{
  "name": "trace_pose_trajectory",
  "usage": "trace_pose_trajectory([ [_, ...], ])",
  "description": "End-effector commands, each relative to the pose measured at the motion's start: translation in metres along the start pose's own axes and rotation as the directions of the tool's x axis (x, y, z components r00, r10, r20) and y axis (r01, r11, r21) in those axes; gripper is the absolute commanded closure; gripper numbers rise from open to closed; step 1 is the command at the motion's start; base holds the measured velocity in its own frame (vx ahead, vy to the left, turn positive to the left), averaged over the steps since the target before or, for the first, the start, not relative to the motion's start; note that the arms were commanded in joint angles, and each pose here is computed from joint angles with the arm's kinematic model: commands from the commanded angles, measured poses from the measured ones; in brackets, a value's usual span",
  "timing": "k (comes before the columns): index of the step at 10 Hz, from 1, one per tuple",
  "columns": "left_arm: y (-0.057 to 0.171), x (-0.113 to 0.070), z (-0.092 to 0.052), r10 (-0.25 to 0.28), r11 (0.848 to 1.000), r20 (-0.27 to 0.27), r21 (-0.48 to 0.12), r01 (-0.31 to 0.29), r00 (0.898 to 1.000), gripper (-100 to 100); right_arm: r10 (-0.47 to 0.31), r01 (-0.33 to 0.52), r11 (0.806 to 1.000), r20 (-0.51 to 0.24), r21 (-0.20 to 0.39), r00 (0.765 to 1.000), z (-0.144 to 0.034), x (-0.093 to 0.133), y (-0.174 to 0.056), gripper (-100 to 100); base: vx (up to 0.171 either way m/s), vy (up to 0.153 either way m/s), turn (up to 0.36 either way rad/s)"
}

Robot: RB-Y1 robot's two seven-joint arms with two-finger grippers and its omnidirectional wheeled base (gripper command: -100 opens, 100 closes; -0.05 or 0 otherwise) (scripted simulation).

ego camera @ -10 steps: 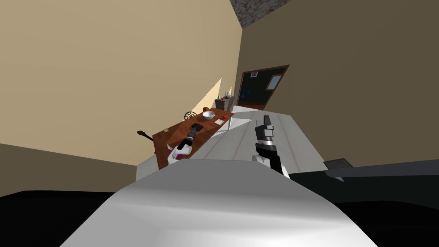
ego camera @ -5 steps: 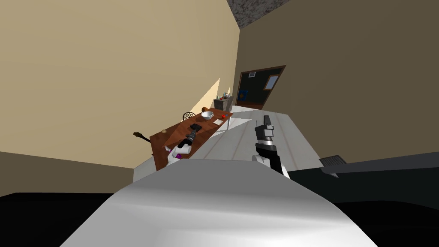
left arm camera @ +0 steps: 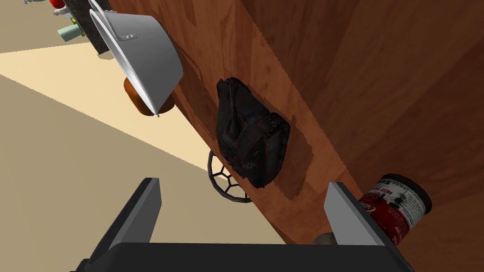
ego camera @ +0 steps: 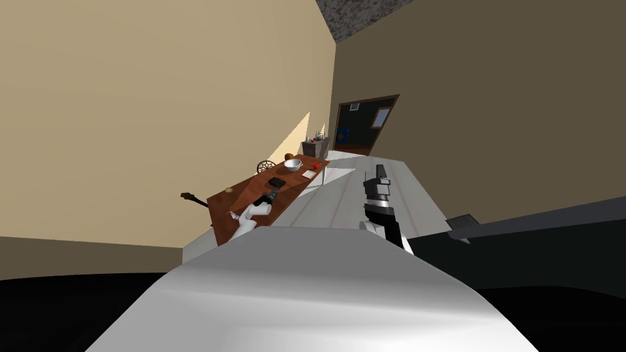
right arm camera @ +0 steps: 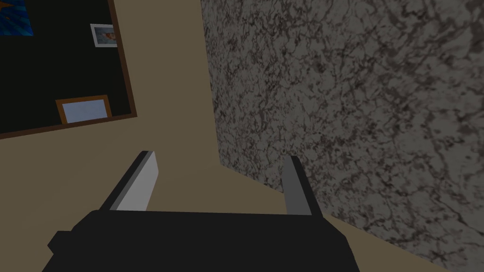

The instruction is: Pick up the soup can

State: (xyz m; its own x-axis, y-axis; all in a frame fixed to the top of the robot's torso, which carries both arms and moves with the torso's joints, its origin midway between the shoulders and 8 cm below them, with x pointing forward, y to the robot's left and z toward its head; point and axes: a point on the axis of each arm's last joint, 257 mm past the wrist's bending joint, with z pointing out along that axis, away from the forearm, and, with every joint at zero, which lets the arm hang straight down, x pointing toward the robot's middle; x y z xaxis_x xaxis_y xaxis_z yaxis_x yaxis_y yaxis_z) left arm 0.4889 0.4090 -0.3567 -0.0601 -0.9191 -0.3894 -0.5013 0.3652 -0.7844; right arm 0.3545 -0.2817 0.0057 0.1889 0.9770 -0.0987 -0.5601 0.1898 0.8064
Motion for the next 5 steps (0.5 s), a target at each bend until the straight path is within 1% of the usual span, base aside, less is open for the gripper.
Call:
trace_pose_trajectory([
  [1, 0.023, -0.002, 0.004, 0.012, 0.997, -0.012, -0.074, -0.013, 1.0, -100, 0.0, 0.0, 1.0, 0.0, 0.0, 1.0, 0.0, 0.0, 0.0, 0, 0.007, 0.012, -0.057],
  [2, 0.026, -0.001, 0.004, 0.012, 0.996, -0.016, -0.085, -0.013, 1.0, -100, 0.0, 0.0, 1.0, 0.0, 0.0, 1.0, 0.0, 0.0, 0.0, 0, 0.004, 0.005, 0.009],
  [3, 0.034, -0.01, 0.01, 0.033, 0.991, -0.024, -0.132, -0.036, 0.999, -100, 0.0, 0.0, 1.0, 0.0, 0.0, 1.0, 0.0, 0.0, 0.0, 0, 0.007, 0.011, -0.092],
  [4, 0.046, -0.008, 0.009, 0.03, 0.986, -0.031, -0.165, -0.035, 0.999, -100, 0.0, 0.0, 1.0, 0.0, 0.0, 1.0, 0.0, 0.0, 0.0, 0, 0.009, 0.016, -0.055],
  [5, 0.047, -0.008, 0.009, 0.03, 0.985, -0.031, -0.167, -0.035, 0.999, -100, 0.0, 0.0, 1.0, 0.0, 0.0, 1.0, 0.0, 0.0, 0.0, 0, 0.005, 0.008, 0.007],
])
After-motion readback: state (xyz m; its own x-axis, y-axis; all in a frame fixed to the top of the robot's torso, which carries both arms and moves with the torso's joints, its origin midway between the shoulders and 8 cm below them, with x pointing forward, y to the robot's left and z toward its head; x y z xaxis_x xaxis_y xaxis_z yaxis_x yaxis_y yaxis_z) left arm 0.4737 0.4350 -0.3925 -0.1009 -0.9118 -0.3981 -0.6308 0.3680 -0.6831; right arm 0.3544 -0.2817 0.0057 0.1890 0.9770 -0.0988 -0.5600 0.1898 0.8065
